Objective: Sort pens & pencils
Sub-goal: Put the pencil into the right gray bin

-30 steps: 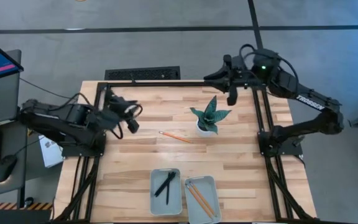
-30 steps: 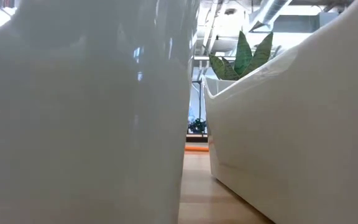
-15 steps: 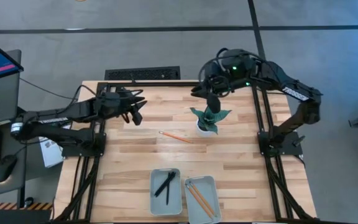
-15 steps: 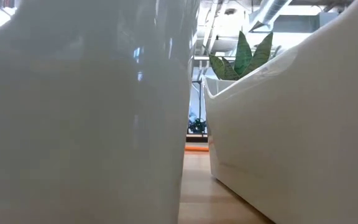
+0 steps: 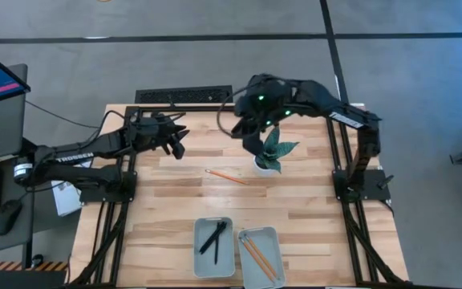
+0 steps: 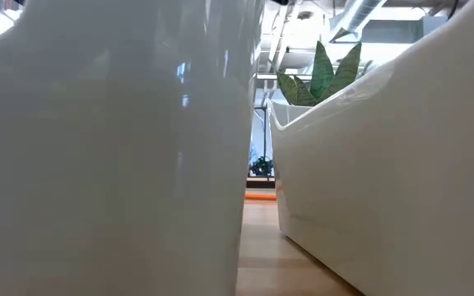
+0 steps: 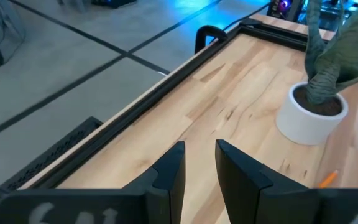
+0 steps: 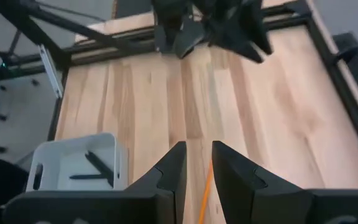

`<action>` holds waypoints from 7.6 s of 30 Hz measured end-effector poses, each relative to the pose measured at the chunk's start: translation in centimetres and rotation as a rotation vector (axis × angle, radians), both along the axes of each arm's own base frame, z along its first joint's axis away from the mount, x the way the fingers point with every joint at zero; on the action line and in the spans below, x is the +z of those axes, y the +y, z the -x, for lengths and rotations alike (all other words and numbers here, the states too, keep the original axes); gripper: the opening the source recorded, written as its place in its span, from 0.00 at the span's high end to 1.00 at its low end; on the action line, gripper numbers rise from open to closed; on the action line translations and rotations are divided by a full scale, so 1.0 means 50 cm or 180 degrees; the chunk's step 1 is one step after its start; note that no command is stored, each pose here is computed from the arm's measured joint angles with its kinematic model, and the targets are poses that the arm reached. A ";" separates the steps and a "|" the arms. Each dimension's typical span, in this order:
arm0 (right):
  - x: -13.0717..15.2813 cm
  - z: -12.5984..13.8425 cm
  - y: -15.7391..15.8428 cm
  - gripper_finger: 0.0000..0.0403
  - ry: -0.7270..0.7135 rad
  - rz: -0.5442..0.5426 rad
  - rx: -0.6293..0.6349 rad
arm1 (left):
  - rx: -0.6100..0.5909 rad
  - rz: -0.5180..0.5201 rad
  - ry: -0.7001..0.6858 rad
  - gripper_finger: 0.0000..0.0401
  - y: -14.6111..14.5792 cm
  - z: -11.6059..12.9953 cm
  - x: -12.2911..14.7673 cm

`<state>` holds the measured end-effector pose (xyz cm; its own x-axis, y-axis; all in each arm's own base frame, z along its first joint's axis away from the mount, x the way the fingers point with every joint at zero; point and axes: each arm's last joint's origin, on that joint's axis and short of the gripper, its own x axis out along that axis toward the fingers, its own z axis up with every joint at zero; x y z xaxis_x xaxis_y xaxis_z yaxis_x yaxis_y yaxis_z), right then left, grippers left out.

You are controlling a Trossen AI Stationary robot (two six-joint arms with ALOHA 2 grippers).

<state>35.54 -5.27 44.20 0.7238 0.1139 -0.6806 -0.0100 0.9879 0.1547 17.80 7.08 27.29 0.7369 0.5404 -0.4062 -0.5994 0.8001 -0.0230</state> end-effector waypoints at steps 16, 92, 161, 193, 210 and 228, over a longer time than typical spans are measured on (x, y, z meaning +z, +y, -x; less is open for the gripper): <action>-0.151 -0.120 0.021 0.76 0.0668 0.0114 0.0406 | 0.0117 -0.0034 0.0176 0.80 0.017 0.010 -0.007; -0.462 -0.264 0.010 0.42 0.1439 -0.0002 0.0492 | 0.0310 0.0152 0.0427 0.80 0.018 0.022 -0.025; -0.609 -0.262 -0.022 0.62 0.1794 -0.0782 0.0112 | 0.0248 -0.0309 0.0425 0.80 0.023 0.016 -0.008; -0.612 -0.268 0.034 0.75 0.1884 0.0200 0.0005 | 0.0201 -0.0380 0.0501 0.80 0.022 0.017 -0.009; -0.614 -0.268 0.051 0.76 0.1931 0.0299 -0.0153 | 0.0199 -0.0374 0.0520 0.80 0.022 0.017 -0.010; -0.614 -0.269 0.049 0.88 0.1914 0.0314 -0.0159 | 0.0200 -0.0374 0.0518 0.80 0.022 0.017 -0.010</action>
